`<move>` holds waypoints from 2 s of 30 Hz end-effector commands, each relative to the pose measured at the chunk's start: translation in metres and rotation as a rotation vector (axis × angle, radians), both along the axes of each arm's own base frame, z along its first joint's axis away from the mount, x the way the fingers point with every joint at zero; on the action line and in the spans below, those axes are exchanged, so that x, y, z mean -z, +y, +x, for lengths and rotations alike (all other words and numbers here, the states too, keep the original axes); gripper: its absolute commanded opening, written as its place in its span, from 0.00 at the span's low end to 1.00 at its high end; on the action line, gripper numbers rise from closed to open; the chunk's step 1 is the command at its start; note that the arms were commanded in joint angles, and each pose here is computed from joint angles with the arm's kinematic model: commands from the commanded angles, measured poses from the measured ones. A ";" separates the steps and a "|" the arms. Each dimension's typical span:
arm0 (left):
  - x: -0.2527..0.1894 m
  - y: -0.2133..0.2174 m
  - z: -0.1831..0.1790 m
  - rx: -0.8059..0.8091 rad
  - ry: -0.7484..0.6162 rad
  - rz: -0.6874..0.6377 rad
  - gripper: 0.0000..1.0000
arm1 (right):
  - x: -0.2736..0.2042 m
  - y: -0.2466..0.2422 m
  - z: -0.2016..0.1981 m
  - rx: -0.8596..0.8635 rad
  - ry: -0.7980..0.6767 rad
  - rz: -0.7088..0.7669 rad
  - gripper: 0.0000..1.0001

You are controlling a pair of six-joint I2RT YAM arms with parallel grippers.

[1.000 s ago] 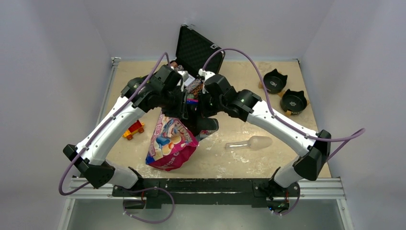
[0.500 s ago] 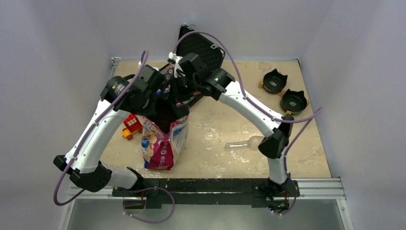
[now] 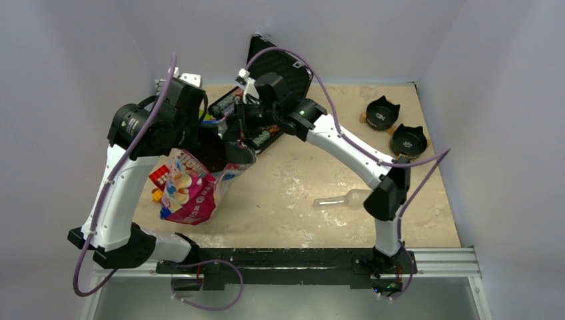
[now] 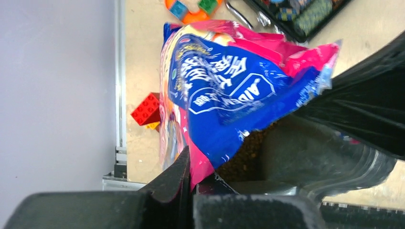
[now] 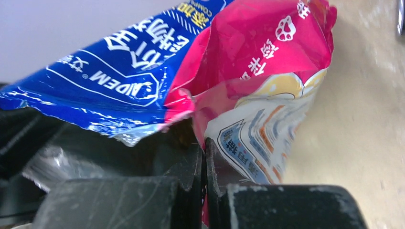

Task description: Serve the pet food

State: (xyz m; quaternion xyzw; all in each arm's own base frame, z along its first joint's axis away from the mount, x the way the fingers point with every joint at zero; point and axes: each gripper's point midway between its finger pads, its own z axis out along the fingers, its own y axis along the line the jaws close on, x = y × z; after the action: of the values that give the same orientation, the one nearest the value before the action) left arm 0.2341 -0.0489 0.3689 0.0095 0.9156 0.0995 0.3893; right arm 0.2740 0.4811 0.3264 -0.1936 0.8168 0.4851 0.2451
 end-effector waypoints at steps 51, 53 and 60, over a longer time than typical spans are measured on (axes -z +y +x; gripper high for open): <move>0.089 -0.201 -0.024 0.359 0.375 -0.812 0.00 | 0.069 -0.196 0.040 0.477 -0.162 -0.438 0.49; 0.083 -0.197 -0.021 0.353 0.355 -0.786 0.00 | 0.063 -0.210 0.024 0.507 -0.122 -0.437 0.62; 0.076 -0.182 -0.014 0.346 0.279 -0.719 0.00 | 0.102 -0.308 -0.058 0.805 0.114 -0.508 0.83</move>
State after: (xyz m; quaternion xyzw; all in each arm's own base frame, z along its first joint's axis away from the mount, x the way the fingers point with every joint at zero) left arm 0.2240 -0.2257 0.2525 0.0170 0.9455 -0.2551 0.2016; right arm 0.2596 0.2362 0.2523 -0.0005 0.9163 0.2115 0.3402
